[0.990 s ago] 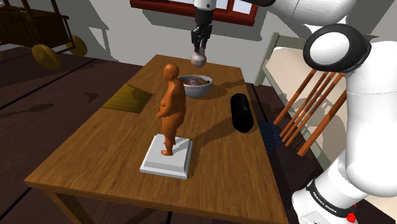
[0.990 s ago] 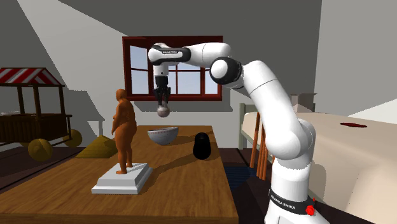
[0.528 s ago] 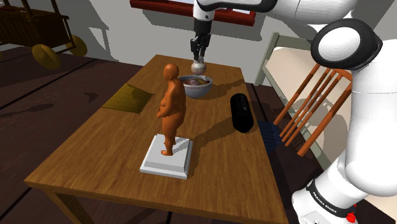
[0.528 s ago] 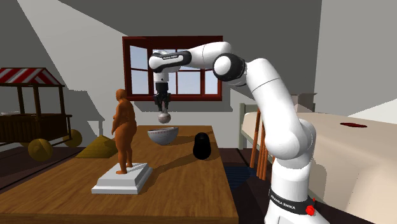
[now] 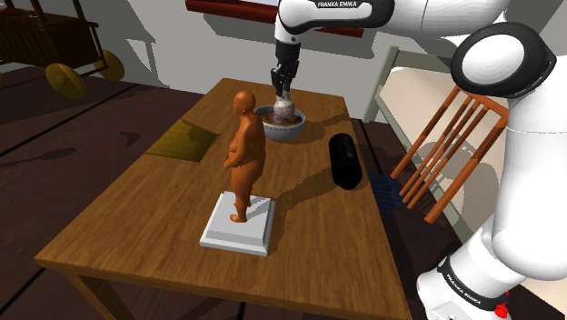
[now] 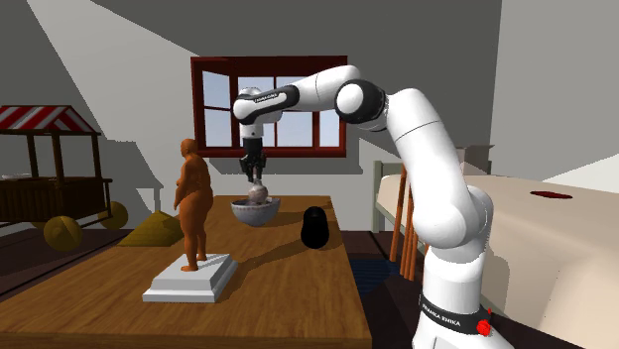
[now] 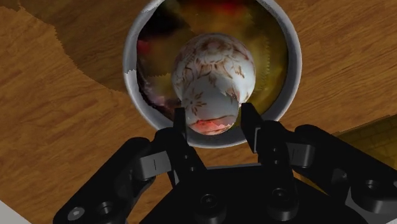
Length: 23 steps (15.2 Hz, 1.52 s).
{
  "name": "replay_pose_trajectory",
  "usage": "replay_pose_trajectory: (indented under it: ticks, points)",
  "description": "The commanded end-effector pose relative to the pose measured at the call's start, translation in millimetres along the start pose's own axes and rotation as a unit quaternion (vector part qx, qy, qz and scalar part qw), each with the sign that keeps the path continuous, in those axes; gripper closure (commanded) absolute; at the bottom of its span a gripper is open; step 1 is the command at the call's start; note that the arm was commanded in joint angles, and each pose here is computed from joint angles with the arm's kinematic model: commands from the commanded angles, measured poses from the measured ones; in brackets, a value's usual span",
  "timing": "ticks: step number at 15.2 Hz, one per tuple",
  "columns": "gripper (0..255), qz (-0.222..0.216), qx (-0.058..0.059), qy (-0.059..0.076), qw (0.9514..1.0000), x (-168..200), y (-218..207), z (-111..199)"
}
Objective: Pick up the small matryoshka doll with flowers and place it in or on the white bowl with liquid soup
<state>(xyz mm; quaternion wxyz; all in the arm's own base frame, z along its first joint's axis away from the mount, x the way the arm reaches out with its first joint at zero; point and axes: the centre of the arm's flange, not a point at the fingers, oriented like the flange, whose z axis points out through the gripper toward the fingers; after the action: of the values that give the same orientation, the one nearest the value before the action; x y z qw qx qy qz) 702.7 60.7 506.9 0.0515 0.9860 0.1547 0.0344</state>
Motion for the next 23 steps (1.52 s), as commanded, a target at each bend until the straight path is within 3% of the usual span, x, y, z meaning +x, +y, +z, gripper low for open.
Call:
replay_pose_trajectory:
  ticks: [1, 9, 10, 15, 19, 23]
  points:
    - [255, 0.000, 0.001, -0.005, 1.0000, -0.3, -1.4, 18.1]
    - [255, 0.000, 0.001, -0.005, 1.0000, -0.3, -1.3, 18.1]
    - [0, -0.001, 0.001, -0.005, 1.0000, -1.2, -0.7, 17.0]
    - [0, 0.000, 0.001, -0.005, 1.0000, -0.3, -1.4, 18.2]
    - [0, 0.000, 0.001, -0.005, 1.0000, 0.2, -1.2, -31.8]
    - [0, 0.000, 0.001, -0.005, 1.0000, 0.2, -1.2, -31.8]
